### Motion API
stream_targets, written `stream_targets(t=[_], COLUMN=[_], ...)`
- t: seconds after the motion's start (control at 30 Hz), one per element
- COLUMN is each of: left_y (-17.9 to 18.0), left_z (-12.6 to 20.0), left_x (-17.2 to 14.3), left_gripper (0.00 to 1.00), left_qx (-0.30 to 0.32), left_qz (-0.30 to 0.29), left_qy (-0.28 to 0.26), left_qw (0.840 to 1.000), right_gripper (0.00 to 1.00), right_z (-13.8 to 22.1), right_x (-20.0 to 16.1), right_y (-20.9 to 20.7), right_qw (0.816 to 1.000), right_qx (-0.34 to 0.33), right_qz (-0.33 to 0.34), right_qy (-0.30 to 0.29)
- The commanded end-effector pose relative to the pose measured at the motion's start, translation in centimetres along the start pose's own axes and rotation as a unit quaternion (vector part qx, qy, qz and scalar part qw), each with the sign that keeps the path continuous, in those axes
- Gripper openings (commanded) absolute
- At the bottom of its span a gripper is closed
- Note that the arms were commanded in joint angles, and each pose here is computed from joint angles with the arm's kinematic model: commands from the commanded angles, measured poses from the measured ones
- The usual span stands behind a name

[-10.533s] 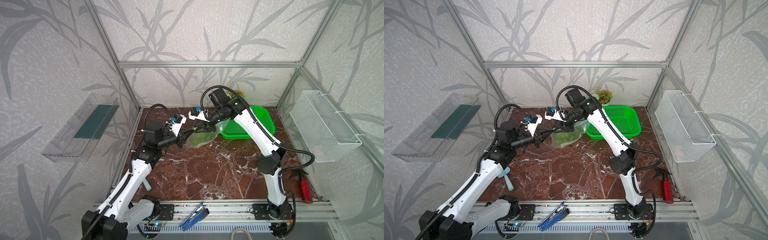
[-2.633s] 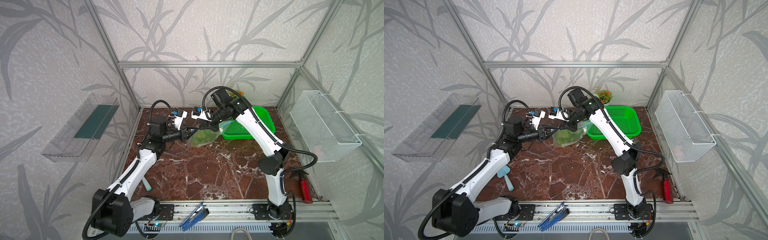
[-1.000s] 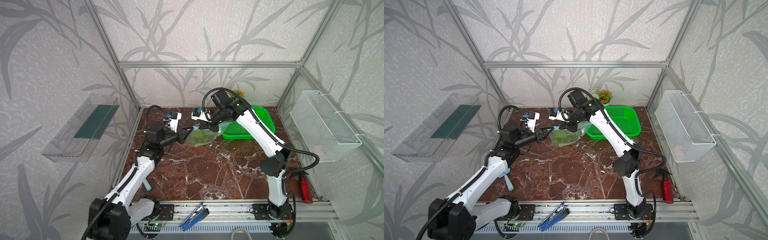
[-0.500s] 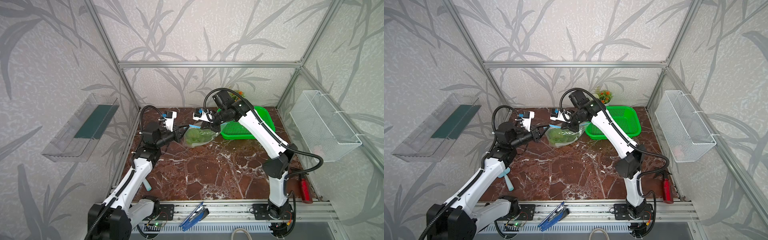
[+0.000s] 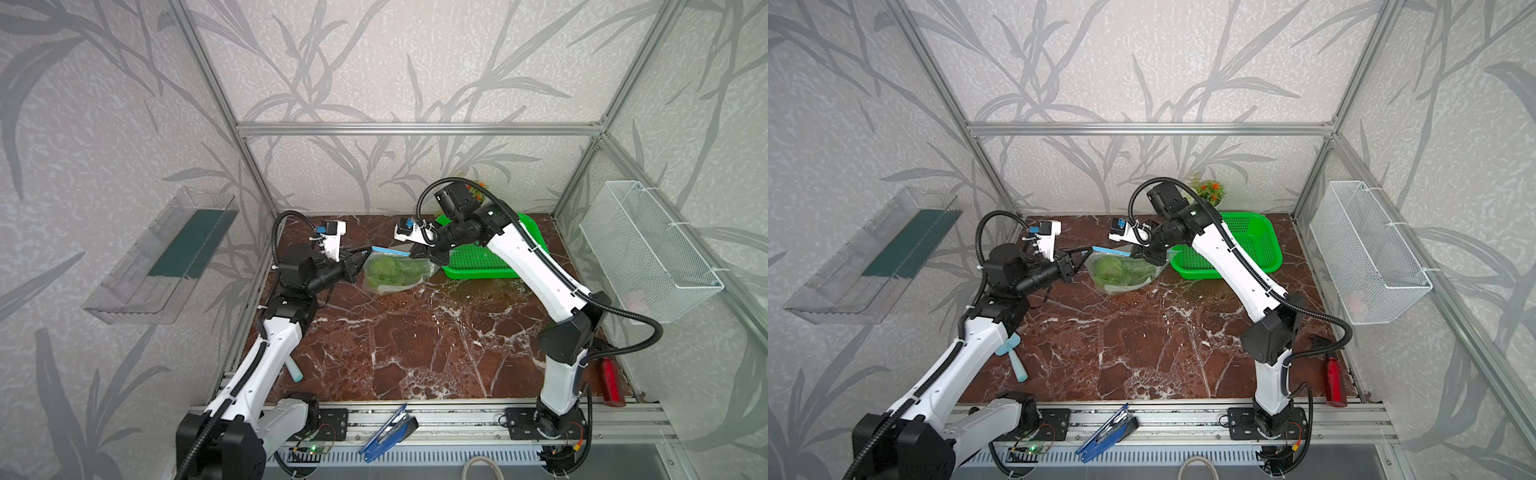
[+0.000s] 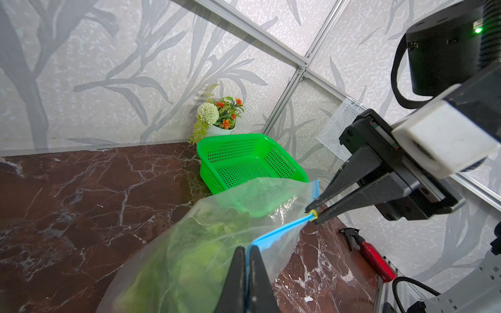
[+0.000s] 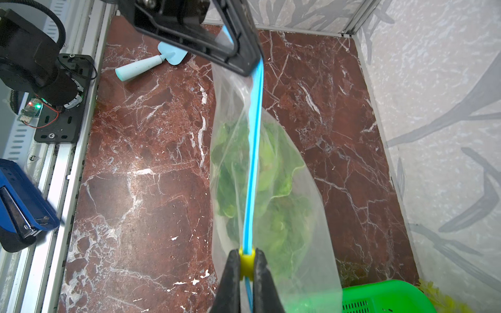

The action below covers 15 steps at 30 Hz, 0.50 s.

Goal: Open the zip-top bag and take out the chinese cabbages
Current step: Unzip the zipper on the zipper food storage bag.

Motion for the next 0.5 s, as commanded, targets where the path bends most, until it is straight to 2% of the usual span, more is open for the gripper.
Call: stream_targets(t=[0.0,0.47], left_y=[1.8,3.1], left_z=[1.3,1.3], left_x=[3.0,2.9], left_gripper=[0.0,0.0], left_qx=[0.051,0.065], left_qz=[-0.026,-0.019], left_qy=[-0.054,-0.054], left_qw=[0.997,0.996], right_gripper=[0.0,0.0], right_z=[2.5,3.9], right_x=[-2.8,-6.1], right_y=[-0.6,-1.6], right_qw=[0.998,0.994], right_qx=[-0.031,-0.072], right_qz=[-0.028,-0.057], right_qy=[0.043,0.051])
Point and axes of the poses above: each gripper's point midway between its finger pads, its own z axis back along the fingers, its own y axis along the line the jaws close on, x = y × z, the point moved 1 cm from there along z, back along the fingers, and after that the axes turned 13 degrees about -z, right-handed, at the moved point
